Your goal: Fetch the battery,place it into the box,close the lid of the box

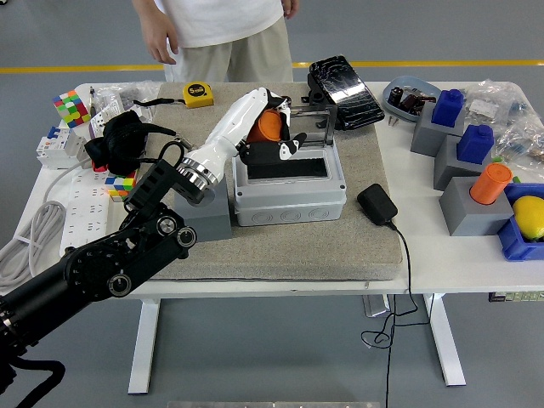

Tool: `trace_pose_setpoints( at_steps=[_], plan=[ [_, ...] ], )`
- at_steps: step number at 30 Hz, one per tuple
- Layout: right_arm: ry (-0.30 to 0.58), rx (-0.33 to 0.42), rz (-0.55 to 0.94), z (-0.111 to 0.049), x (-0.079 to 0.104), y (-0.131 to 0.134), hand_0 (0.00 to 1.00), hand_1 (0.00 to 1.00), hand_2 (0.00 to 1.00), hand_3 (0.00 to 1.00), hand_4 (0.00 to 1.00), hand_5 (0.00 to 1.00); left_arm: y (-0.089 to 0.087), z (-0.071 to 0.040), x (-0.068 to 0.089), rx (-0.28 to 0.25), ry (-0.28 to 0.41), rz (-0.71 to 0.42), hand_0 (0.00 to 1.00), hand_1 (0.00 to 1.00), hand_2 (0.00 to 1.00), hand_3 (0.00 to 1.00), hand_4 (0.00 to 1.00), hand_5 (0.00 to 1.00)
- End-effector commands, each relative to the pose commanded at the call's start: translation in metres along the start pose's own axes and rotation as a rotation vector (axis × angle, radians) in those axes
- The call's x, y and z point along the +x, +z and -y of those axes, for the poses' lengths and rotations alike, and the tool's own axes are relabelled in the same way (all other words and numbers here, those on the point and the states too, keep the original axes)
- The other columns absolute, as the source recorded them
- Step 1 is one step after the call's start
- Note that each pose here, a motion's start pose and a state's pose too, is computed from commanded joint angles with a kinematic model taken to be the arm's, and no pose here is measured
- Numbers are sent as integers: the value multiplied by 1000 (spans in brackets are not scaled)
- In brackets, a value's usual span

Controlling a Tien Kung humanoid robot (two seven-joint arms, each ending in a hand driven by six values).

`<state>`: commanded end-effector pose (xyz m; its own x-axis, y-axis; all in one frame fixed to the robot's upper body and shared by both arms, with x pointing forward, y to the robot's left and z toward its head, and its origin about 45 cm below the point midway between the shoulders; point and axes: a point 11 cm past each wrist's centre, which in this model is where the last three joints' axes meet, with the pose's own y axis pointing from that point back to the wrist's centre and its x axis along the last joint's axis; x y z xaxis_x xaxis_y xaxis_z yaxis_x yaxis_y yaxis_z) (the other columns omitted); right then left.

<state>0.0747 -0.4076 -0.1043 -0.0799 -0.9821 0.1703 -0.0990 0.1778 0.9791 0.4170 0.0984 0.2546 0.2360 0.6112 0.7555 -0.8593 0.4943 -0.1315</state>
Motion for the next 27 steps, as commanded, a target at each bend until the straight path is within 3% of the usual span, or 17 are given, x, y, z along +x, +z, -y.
trace_pose_setpoints(
  at_steps=[7,8,9,14,15,20,21,27],
  plan=[
    [1,-3,-7,0,1,1,677,720,715,689,998,694,-1,17,-33,59,-137,227,232,104,128,197,598,2],
    [1,-3,-8,0,1,1,677,720,715,689,998,694,-2,18,-37,68,-150,243,232,104,128,197,598,2],
    [1,-3,-8,0,0,1,676,720,715,689,998,694,-3,19,-40,74,-158,254,253,136,155,228,663,2],
    [3,-5,-13,0,1,1,676,720,715,689,998,694,-8,21,-50,109,-177,257,253,136,155,228,663,2],
    [3,-6,-14,0,1,2,676,720,715,689,998,694,-9,20,-51,114,-175,254,477,394,399,522,881,2],
    [2,-4,-15,0,1,0,676,720,715,689,998,694,-14,19,-51,119,-166,259,477,394,399,522,881,2],
    [2,-3,-15,0,1,0,676,720,715,689,998,694,-15,19,-51,121,-168,260,570,497,477,599,903,2],
    [5,-3,-18,0,2,0,676,720,715,689,998,694,-21,18,-51,140,-173,261,590,522,498,620,912,2]
  ],
)
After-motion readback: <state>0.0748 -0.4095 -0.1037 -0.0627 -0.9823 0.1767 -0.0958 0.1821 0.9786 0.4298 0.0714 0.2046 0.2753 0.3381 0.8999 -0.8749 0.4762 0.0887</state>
